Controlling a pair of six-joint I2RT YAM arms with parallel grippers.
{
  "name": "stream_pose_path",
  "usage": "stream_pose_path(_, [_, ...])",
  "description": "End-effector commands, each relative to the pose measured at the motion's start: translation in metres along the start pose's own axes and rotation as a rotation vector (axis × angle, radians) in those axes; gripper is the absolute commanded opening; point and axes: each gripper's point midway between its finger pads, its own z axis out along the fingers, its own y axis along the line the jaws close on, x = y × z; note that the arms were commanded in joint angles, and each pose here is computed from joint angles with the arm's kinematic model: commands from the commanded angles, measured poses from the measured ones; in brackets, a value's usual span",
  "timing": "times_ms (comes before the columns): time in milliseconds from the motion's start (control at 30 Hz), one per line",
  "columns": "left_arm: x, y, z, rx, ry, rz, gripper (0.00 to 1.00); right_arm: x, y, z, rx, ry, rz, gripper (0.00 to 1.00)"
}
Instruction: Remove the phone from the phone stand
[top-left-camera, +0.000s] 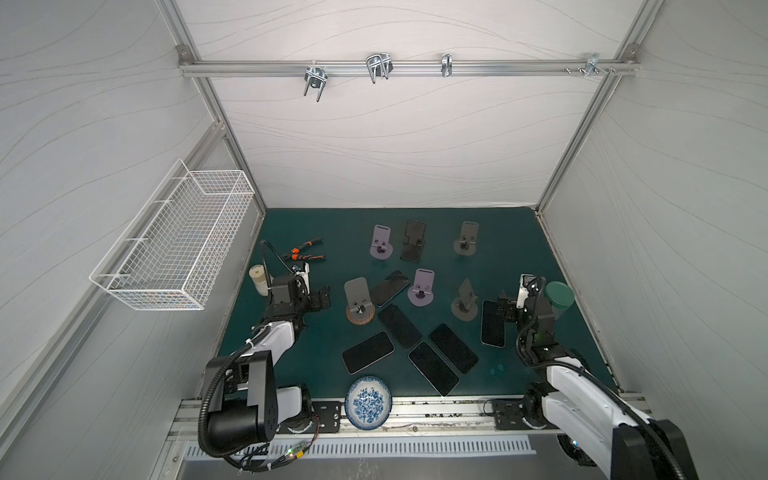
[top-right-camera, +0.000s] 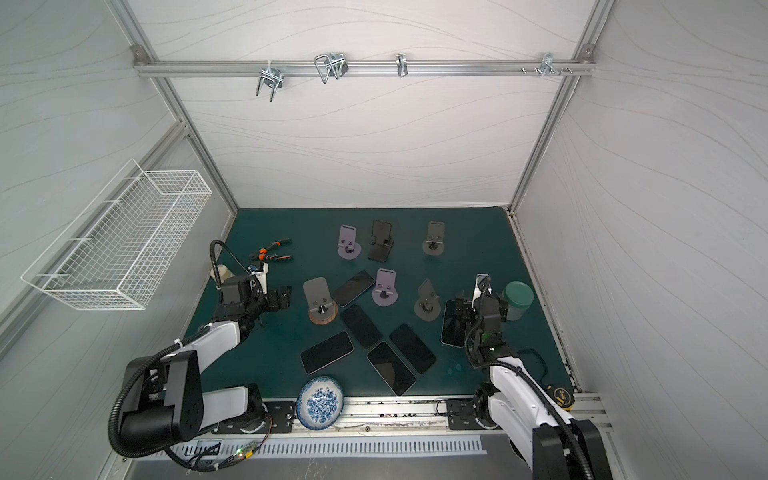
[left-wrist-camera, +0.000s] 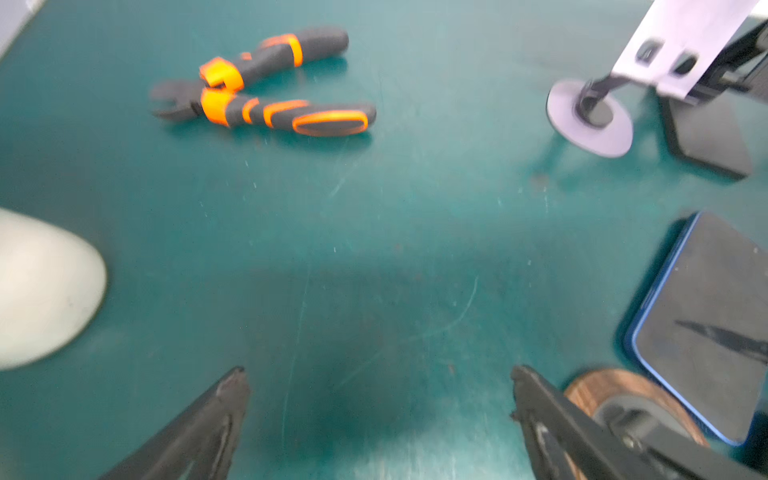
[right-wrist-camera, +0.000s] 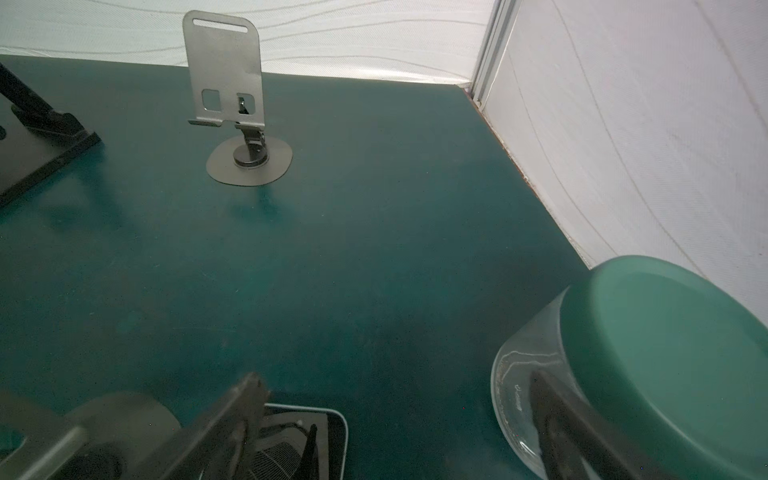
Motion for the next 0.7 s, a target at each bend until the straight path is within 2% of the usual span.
stream_pose_path(0, [-0.046,-0.001,-0.001,0.016,-0.201,-0.002,1.0,-0.025,0.01,0.007,-0.077,-0.1,0.019,0.99])
stream_pose_path(133, [-0.06,0.002,0.005,0.013,-0.28,-0.03,1.0,-0.029,0.014,0.023,-0.085,-0.099,0.006,0.99])
stream_pose_path(200, [-0.059,0.003,0.013,0.014,-0.284,-0.048,1.0,-0.032,0.017,0.033,-0.086,-0.1,-0.009,0.99])
stream_pose_path(300, [-0.052,-0.003,0.025,0.015,-0.327,-0.012,1.0,-0.037,0.02,0.048,-0.084,-0.1,-0.032,0.99])
stream_pose_path(433, [-0.045,-0.015,0.029,-0.025,-0.32,0.07,1.0,-0.037,0.023,0.068,-0.077,-0.039,-0.063,0.99])
stream_pose_path(667, [-0.045,-0.016,0.032,-0.052,-0.308,0.083,1.0,-0.035,0.023,0.076,-0.065,0.001,-0.07,0.99])
